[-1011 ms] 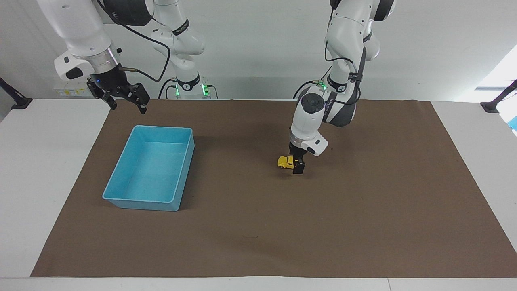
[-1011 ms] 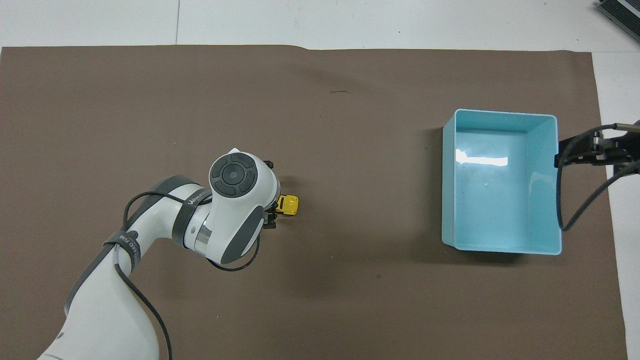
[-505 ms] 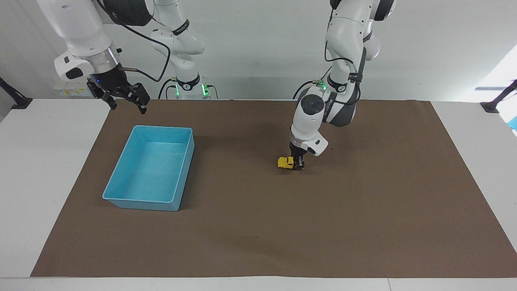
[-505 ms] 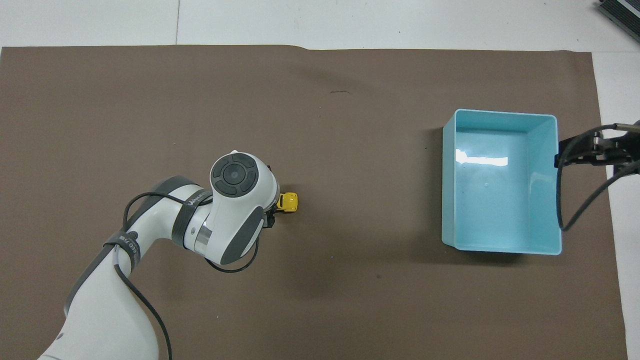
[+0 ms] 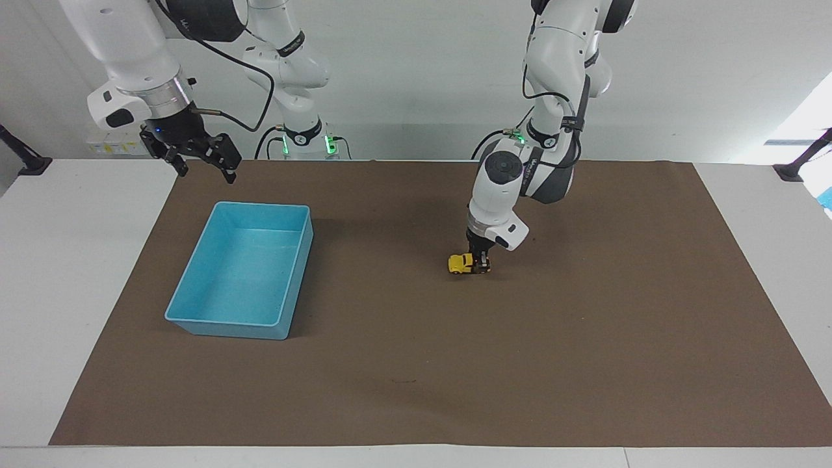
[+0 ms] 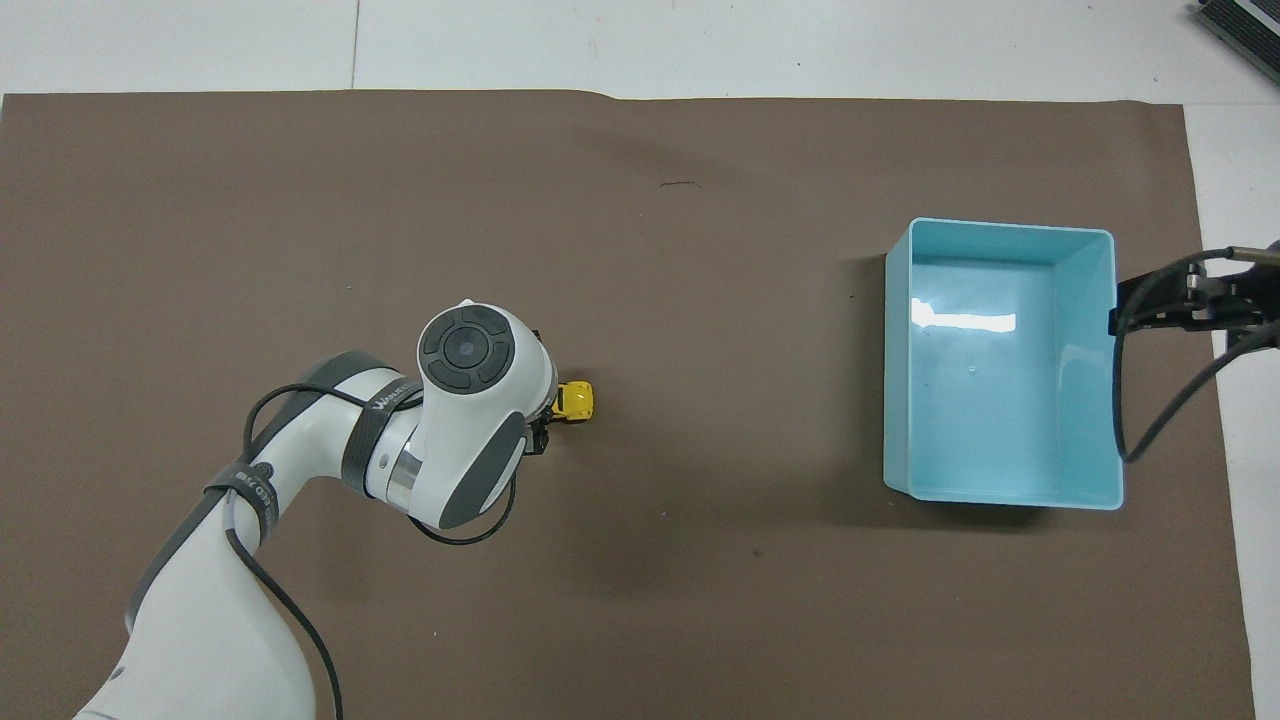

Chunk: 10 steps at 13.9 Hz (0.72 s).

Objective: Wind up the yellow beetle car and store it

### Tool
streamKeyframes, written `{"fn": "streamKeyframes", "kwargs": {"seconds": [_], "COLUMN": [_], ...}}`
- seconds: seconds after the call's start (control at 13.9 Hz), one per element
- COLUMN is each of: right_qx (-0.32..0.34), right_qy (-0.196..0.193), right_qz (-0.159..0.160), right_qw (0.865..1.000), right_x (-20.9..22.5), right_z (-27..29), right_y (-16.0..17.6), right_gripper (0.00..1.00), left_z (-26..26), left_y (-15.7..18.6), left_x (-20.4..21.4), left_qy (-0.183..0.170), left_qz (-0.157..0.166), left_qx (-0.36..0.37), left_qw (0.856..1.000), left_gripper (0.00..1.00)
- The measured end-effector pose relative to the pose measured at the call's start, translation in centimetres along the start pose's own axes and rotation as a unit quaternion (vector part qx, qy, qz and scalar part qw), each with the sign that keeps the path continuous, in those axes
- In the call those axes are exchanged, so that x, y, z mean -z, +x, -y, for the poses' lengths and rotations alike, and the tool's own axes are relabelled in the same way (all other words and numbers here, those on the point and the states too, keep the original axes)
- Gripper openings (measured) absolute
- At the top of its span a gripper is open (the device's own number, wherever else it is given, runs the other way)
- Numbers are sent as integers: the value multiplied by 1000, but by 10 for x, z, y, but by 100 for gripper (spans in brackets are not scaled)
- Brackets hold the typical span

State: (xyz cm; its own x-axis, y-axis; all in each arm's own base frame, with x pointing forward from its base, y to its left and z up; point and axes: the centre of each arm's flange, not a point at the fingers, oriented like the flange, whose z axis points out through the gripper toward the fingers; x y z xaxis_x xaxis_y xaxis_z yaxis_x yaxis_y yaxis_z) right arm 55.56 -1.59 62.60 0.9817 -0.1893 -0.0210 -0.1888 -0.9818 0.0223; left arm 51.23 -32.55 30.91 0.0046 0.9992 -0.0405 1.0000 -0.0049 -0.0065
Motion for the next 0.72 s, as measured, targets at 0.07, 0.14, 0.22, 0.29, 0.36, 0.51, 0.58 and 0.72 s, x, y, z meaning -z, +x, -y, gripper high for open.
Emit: {"fn": "streamKeyframes", "kwargs": {"seconds": [0.07,0.14,0.22,0.29,0.36,0.51,0.58,0.72], "right_qx": [0,0,0,0,0,0,0,0], "right_qy": [0,0,0,0,0,0,0,0], "right_qz": [0,0,0,0,0,0,0,0], "right_qw": [1000,1000,1000,1000,1000,1000,1000,1000], "right_x": [0,0,0,0,0,0,0,0], "right_z": [0,0,0,0,0,0,0,0], "right_y": [0,0,0,0,0,0,0,0], "right_gripper": [100,100,100,100,100,100,100,100], "left_z": [-1,-4,-9,-12,-14,-14,-15,-16], "left_y": [3,9,18,27,35,49,57,72], "left_x": [0,0,1,1,1,2,2,2], "left_qy": [1,1,3,6,8,11,12,15], "left_qz": [-1,-3,-4,-6,-8,-9,-10,-12], "left_qx": [3,9,17,25,31,40,42,43], "left_qw": [1000,1000,1000,1000,999,999,999,999], "left_gripper": [46,46,46,46,46,46,46,46]}}
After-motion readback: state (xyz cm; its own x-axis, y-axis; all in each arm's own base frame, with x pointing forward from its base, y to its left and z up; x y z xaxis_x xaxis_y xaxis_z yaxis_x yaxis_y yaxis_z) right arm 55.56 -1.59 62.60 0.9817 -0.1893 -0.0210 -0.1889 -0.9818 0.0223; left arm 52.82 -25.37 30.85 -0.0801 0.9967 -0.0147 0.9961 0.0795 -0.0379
